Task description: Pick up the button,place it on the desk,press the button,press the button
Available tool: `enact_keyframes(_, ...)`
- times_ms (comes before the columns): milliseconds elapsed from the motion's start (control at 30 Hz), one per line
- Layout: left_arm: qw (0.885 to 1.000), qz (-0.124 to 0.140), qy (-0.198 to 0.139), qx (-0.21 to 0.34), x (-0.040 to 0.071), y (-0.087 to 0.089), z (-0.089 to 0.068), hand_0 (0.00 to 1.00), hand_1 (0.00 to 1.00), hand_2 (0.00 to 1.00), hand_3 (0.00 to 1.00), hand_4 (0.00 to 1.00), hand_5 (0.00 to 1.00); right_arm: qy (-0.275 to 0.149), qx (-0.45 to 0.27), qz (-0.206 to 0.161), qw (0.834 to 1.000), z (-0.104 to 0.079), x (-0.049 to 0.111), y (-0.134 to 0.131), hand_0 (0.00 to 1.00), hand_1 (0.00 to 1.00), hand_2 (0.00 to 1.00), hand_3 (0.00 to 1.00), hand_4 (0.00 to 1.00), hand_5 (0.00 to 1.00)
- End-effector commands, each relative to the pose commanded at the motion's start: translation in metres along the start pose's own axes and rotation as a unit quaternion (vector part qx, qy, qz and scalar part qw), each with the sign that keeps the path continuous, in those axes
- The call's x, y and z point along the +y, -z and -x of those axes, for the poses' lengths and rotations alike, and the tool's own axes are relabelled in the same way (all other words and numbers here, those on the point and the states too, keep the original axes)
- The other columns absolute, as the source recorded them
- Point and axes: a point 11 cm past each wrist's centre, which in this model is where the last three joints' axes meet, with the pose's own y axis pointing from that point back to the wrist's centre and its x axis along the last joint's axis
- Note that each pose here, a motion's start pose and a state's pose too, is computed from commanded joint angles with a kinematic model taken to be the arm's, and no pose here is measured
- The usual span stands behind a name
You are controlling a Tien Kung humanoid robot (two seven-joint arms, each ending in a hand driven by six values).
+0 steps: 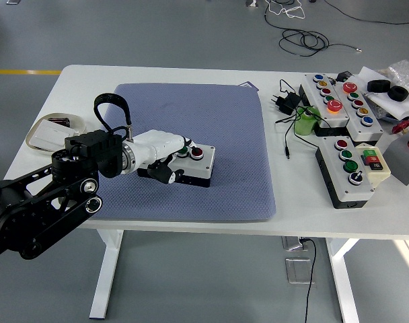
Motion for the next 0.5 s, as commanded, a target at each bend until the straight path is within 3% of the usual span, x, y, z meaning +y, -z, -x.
enact_keyframes(500, 1.0, -0.006, 0.009, -0.015, -0.0026, -0.0014, 0.0067, 0.038, 0.045, 0.097, 0.832, 0.557, 0.136, 0.0, 0.0, -0.001, 1.0, -0.0002, 0.0001, 0.0003, 0.66, 0.538, 0.596, 0.639, 0.405, 0.498)
